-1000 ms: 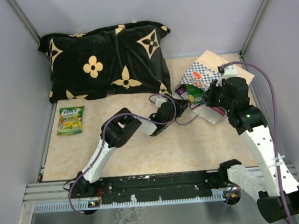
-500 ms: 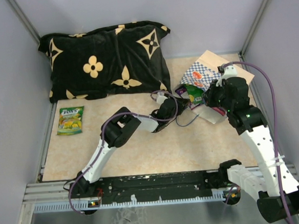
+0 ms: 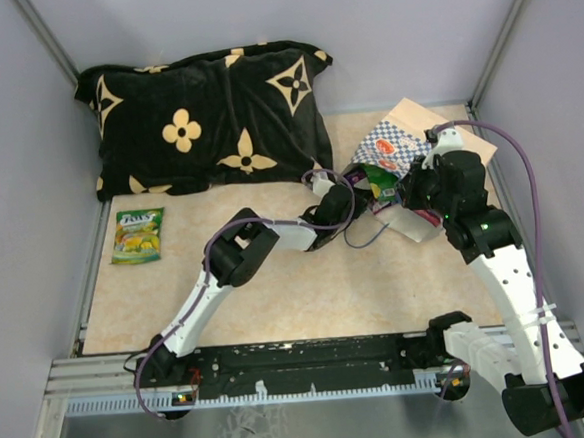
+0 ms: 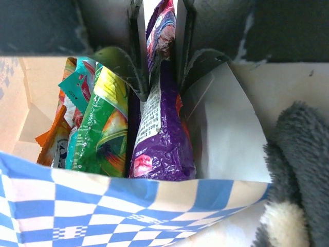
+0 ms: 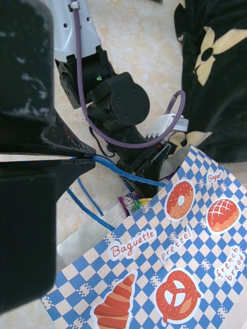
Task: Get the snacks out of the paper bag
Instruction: Take out the snack from the paper bag, then place the snack at the center of the board.
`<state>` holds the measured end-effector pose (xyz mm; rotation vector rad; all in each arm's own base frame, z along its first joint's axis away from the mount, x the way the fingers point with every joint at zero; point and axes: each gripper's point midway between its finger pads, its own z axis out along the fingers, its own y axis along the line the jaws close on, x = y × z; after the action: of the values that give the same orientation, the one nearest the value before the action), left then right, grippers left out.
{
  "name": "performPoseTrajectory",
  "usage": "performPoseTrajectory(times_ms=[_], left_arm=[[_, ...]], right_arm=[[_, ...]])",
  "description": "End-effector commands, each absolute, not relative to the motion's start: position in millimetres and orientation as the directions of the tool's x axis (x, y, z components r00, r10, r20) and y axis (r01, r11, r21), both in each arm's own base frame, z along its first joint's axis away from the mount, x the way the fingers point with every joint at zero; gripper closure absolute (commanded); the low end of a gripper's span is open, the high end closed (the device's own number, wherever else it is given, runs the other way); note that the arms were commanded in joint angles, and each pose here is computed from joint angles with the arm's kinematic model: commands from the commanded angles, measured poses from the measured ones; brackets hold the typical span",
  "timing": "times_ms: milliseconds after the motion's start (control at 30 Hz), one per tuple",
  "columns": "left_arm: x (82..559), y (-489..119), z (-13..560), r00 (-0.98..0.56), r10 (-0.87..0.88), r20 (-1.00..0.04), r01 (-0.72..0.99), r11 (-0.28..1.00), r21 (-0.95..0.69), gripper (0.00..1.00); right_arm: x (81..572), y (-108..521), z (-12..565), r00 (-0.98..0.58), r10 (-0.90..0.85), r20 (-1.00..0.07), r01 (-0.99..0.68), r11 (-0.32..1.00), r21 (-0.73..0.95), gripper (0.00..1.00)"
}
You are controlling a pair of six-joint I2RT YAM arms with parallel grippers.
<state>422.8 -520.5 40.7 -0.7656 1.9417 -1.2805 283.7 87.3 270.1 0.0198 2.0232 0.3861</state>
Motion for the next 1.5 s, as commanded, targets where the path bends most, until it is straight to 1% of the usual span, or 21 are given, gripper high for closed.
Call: performPoseTrajectory(times_ms=[0,167,367,533,700,800,867,933,1000,1033,1100,1133,1200,1267,1300,1367,1467], left_arm=[[423.8,-512.1,26.3,-0.586,-0.735,-0.341,-0.077,0.469,-0.880,0.73],[421.7,-497.9,44.0,-0.554,-0.729,-0.401,-0.034,0.501,-0.865,0.81],[403.5,-471.7,74.2,-0.538,-0.694,-0.478,0.037,0.547,-0.836,0.86],[366.5,-434.5,92.2,-0.546,-0.645,-0.536,0.088,0.592,-0.801,0.88],[319.2,-370.8,108.4,-0.542,-0.586,-0.602,0.120,0.655,-0.746,0.88],[290.2,-316.5,107.6,-0.532,-0.570,-0.626,0.065,0.710,-0.702,0.88],[276.3,-279.0,105.8,-0.532,-0.583,-0.614,-0.027,0.737,-0.675,0.91],[265.2,-249.3,114.1,-0.537,-0.599,-0.594,-0.101,0.745,-0.660,0.91],[253.3,-223.0,128.0,-0.542,-0.652,-0.529,-0.201,0.712,-0.672,0.99],[253.5,-213.1,144.2,-0.530,-0.662,-0.530,-0.212,0.709,-0.673,1.00],[252.2,-184.6,171.3,-0.486,-0.630,-0.606,-0.243,0.763,-0.599,1.00],[249.7,-165.6,182.2,-0.462,-0.599,-0.654,-0.279,0.798,-0.534,1.00],[246.5,-122.8,196.7,-0.405,-0.510,-0.759,-0.375,0.850,-0.371,1.00],[240.5,-81.4,208.3,-0.368,-0.391,-0.844,-0.482,0.856,-0.187,1.00],[231.2,-59.8,208.3,-0.392,-0.309,-0.867,-0.530,0.846,-0.062,1.00],[225.8,-38.1,215.4,-0.404,-0.206,-0.891,-0.599,0.796,0.087,1.00],[239.3,-41.5,210.2,-0.504,-0.030,-0.863,-0.556,0.776,0.298,1.00]], right_arm=[[288.6,90.2,290.8,-0.406,0.175,-0.897,-0.187,0.945,0.269,1.00],[289.5,91.4,292.6,-0.403,0.175,-0.898,-0.193,0.943,0.271,1.00],[290.0,91.6,297.9,-0.388,0.190,-0.902,-0.192,0.940,0.280,1.00],[291.3,93.3,301.2,-0.379,0.205,-0.903,-0.196,0.935,0.295,1.00],[289.8,95.2,305.4,-0.370,0.219,-0.903,-0.204,0.929,0.309,1.00],[287.3,93.6,307.9,-0.364,0.219,-0.905,-0.201,0.931,0.306,1.00],[285.9,92.9,309.0,-0.360,0.221,-0.907,-0.200,0.931,0.306,1.00],[284.8,93.9,310.4,-0.356,0.231,-0.906,-0.204,0.927,0.316,1.00],[284.4,96.5,311.4,-0.353,0.241,-0.904,-0.213,0.920,0.328,1.00],[284.8,97.8,311.4,-0.354,0.249,-0.901,-0.215,0.917,0.338,1.00],[286.5,101.0,311.5,-0.357,0.257,-0.898,-0.224,0.910,0.349,1.00],[287.6,102.4,310.8,-0.361,0.259,-0.896,-0.227,0.907,0.354,1.00],[289.4,105.2,310.2,-0.371,0.264,-0.891,-0.233,0.902,0.364,1.00],[290.3,108.0,311.2,-0.375,0.268,-0.888,-0.241,0.896,0.372,1.00],[290.6,108.7,311.7,-0.375,0.270,-0.887,-0.243,0.894,0.376,1.00],[291.6,110.4,312.9,-0.378,0.273,-0.885,-0.246,0.892,0.380,1.00],[292.9,113.7,314.2,-0.383,0.274,-0.882,-0.252,0.888,0.385,1.00]])
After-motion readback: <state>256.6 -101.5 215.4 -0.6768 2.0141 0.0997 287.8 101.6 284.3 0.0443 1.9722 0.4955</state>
